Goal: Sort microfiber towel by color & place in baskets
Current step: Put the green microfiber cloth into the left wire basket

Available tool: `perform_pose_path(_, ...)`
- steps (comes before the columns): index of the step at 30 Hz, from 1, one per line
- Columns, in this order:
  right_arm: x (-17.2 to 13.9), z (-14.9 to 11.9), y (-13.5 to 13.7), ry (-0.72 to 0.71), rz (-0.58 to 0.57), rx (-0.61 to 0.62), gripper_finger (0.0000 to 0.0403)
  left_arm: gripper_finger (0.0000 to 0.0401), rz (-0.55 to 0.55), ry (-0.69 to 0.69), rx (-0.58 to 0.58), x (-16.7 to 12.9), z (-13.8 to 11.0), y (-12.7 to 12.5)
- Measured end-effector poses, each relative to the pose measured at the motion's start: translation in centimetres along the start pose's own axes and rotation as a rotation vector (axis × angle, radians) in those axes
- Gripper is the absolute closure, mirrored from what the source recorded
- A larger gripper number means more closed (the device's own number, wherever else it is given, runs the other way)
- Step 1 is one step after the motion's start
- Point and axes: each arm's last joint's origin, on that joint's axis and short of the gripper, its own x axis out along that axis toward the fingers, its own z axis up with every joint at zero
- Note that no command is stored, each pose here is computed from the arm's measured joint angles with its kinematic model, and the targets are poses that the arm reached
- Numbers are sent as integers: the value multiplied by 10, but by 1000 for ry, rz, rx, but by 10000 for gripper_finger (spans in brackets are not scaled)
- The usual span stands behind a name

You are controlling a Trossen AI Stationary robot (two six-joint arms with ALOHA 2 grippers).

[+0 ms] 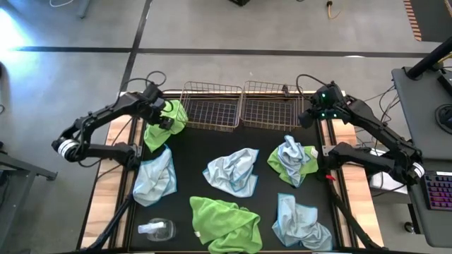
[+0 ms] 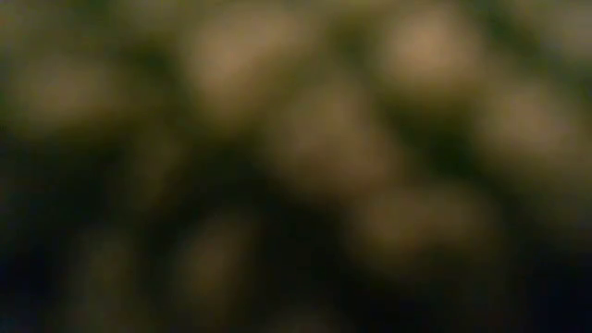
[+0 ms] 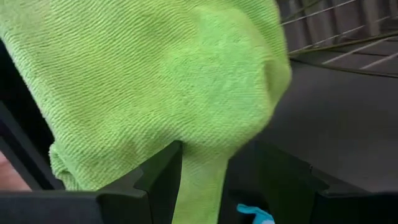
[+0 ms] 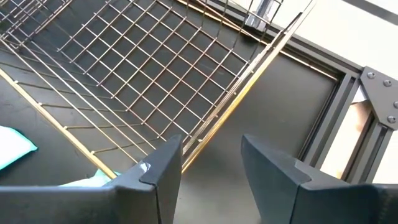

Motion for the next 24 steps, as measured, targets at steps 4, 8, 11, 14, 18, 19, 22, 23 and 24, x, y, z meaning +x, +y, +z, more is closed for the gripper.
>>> perform_pose_path(4, 0, 0, 0, 0, 0, -18, 243, 216, 94, 10, -37, 4, 6, 2)
perform_pose_path(8, 0, 0, 0, -1, 0, -21, 243, 216, 167, 3, -49, 6, 17, 3)
perform_pose_path(11, 0, 0, 0, -1, 0, -21, 243, 216, 165, -15, -35, 6, 29, 1)
perform_pose_path(14, 0, 0, 0, 0, 0, -20, 243, 216, 165, -14, -9, 8, 40, 0)
perform_pose_path(18, 0, -1, 0, 6, 0, -20, 243, 220, 170, 25, 12, 17, 47, 0)
perform_pose_path(19, 0, -1, 0, 6, -1, -20, 243, 226, 165, 37, 17, 20, 48, 0)
perform_pose_path(22, 0, -1, 0, 6, -1, -20, 243, 258, 153, 66, 27, 24, 51, 0)
perform_pose_path(23, 0, -1, 0, 7, -1, -20, 243, 272, 147, 75, 30, 25, 52, 0)
perform_pose_path(24, 0, -1, 0, 7, -1, -20, 243, 288, 145, 81, 36, 25, 53, -1)
